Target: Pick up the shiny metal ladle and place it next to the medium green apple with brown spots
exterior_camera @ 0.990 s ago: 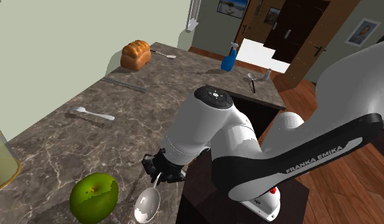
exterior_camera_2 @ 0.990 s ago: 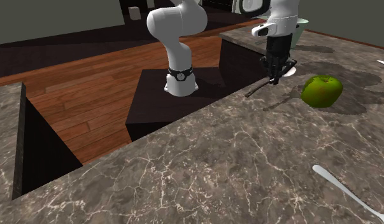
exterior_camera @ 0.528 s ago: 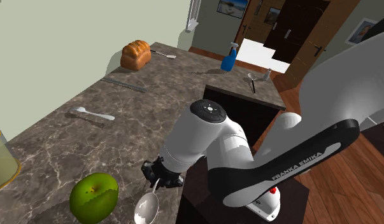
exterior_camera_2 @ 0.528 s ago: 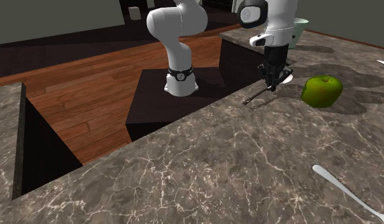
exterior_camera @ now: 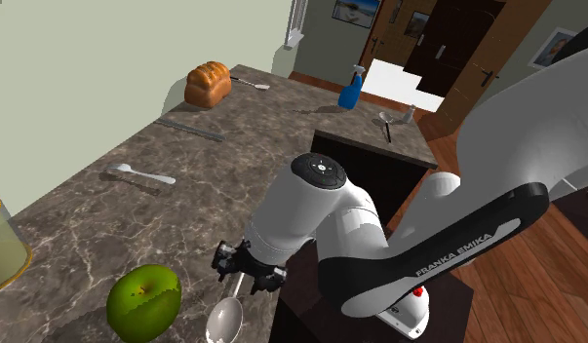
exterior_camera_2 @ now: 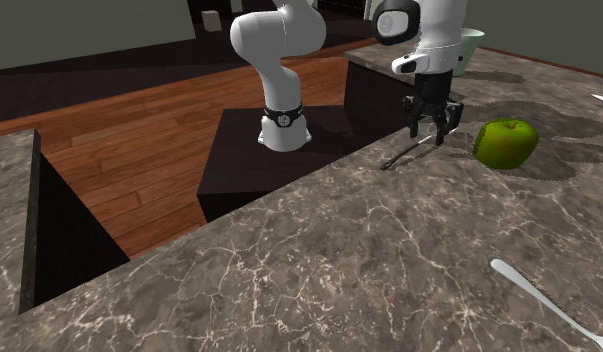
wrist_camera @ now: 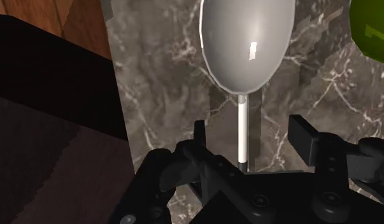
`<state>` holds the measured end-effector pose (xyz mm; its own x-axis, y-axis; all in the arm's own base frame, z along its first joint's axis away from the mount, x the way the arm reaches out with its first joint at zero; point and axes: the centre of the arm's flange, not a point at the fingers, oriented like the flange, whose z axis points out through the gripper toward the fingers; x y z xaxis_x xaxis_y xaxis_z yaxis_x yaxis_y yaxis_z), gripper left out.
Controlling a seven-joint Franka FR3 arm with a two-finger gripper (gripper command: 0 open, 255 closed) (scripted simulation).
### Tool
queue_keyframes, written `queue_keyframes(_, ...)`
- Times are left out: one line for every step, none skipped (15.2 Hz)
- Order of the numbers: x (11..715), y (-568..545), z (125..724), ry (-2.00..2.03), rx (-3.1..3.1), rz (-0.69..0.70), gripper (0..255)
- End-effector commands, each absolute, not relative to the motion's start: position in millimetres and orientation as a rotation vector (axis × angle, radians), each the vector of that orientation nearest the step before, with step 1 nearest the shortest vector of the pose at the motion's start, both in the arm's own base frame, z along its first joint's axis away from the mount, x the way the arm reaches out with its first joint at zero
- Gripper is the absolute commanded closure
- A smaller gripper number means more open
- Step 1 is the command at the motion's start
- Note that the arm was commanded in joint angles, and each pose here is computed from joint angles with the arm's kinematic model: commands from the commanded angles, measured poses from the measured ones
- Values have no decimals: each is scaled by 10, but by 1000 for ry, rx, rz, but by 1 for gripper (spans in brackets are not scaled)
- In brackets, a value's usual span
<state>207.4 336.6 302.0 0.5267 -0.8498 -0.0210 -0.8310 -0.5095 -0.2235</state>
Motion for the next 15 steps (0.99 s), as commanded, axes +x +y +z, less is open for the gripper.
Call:
queue_keyframes(2074, 3366, 3020, 1429, -2560, -135, 0)
queue_keyframes(2074, 3366, 3020, 1429, -2560, -135, 0)
queue_keyframes(2074, 3366, 3020, 1429, -2560, -135, 0)
queue_keyframes(2074, 3366, 3020, 1429, -2560, -135, 0)
queue_keyframes(2050, 3348, 3149, 1429, -2560, -135, 0)
queue_keyframes(2026, 3330, 3278, 1429, -2560, -135, 0)
queue_keyframes(2003, 3313, 3406, 1429, -2560, -134, 0)
queue_keyframes(1984, 3298, 3508, 1429, -2560, -135, 0)
queue_keyframes(1984, 3298, 3508, 1429, -2560, -135, 0)
queue_keyframes(1984, 3298, 3508, 1429, -2560, -135, 0)
queue_keyframes(1984, 3298, 3508, 1429, -2560, -134, 0)
queue_keyframes(1984, 3298, 3508, 1429, -2560, -135, 0)
queue_keyframes(1984, 3298, 3508, 1429, -2560, -135, 0)
queue_keyframes(1984, 3298, 3508, 1429, -2560, -135, 0)
queue_keyframes(1984, 3298, 3508, 1429, -2560, -135, 0)
